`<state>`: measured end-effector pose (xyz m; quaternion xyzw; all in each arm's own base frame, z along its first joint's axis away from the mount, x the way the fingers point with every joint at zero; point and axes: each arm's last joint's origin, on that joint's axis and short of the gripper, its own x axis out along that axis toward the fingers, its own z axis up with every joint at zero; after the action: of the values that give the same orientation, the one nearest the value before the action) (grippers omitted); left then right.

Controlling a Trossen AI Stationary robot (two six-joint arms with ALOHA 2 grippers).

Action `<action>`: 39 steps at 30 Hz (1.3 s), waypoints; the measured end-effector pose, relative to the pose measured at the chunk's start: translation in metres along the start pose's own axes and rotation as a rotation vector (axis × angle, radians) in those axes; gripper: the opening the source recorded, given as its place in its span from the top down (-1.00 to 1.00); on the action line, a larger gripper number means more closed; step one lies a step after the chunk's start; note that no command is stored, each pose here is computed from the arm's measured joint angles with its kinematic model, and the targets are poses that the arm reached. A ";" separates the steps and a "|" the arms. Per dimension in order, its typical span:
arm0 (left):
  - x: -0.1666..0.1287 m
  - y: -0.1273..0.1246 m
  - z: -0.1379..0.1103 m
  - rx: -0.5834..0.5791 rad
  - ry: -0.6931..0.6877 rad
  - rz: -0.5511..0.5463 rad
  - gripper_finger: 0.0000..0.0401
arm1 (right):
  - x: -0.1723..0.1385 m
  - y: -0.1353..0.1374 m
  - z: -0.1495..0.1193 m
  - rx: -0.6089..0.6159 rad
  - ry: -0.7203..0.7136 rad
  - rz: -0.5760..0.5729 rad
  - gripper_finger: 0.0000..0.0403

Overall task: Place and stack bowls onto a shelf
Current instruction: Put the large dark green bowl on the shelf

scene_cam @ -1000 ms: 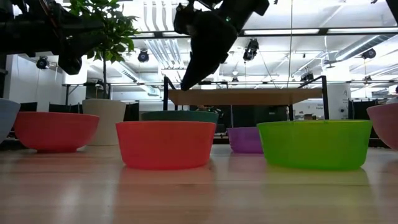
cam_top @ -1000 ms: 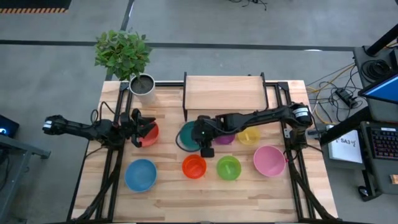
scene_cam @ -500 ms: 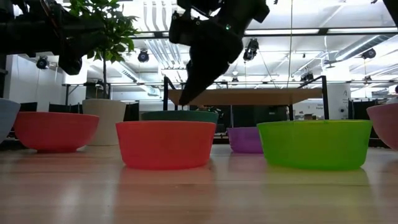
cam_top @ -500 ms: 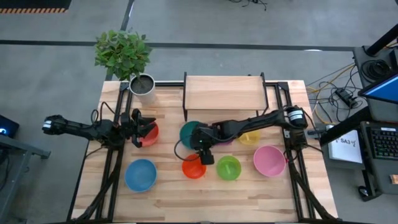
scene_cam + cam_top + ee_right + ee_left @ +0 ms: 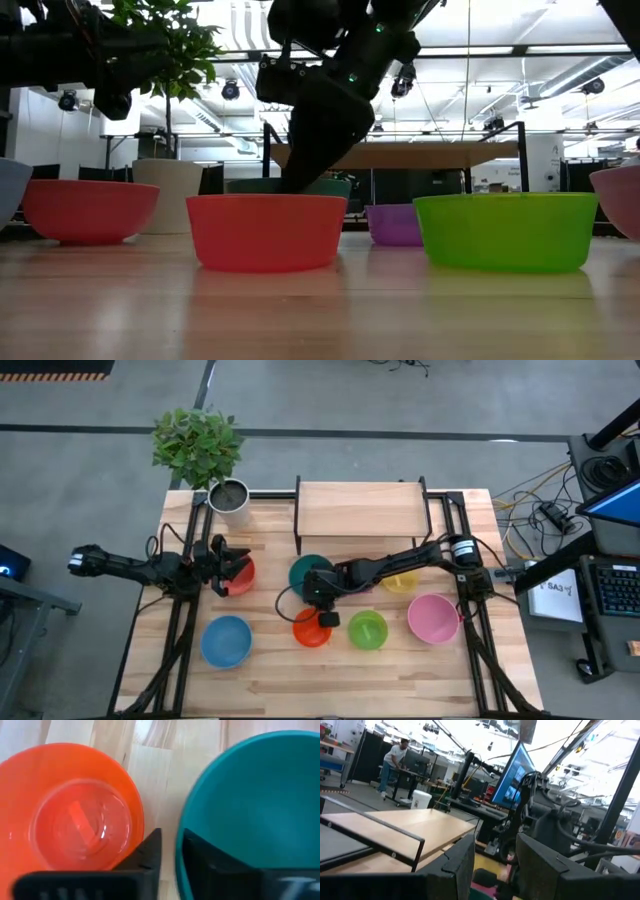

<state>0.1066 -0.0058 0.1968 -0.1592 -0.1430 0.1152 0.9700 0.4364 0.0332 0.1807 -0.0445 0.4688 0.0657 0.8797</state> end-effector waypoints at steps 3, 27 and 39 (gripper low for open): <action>0.000 0.000 0.000 0.001 0.002 0.001 0.35 | 0.000 0.000 0.000 -0.011 0.000 -0.001 0.92; 0.000 0.000 0.000 0.001 0.001 0.001 0.35 | -0.149 -0.006 0.024 0.007 -0.248 -0.127 0.94; 0.000 0.000 0.000 -0.001 -0.001 0.000 0.35 | -0.231 -0.076 -0.037 0.379 0.009 -0.527 0.94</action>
<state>0.1065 -0.0058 0.1969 -0.1594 -0.1437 0.1153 0.9699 0.2907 -0.0639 0.3537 0.0000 0.4490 -0.2532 0.8569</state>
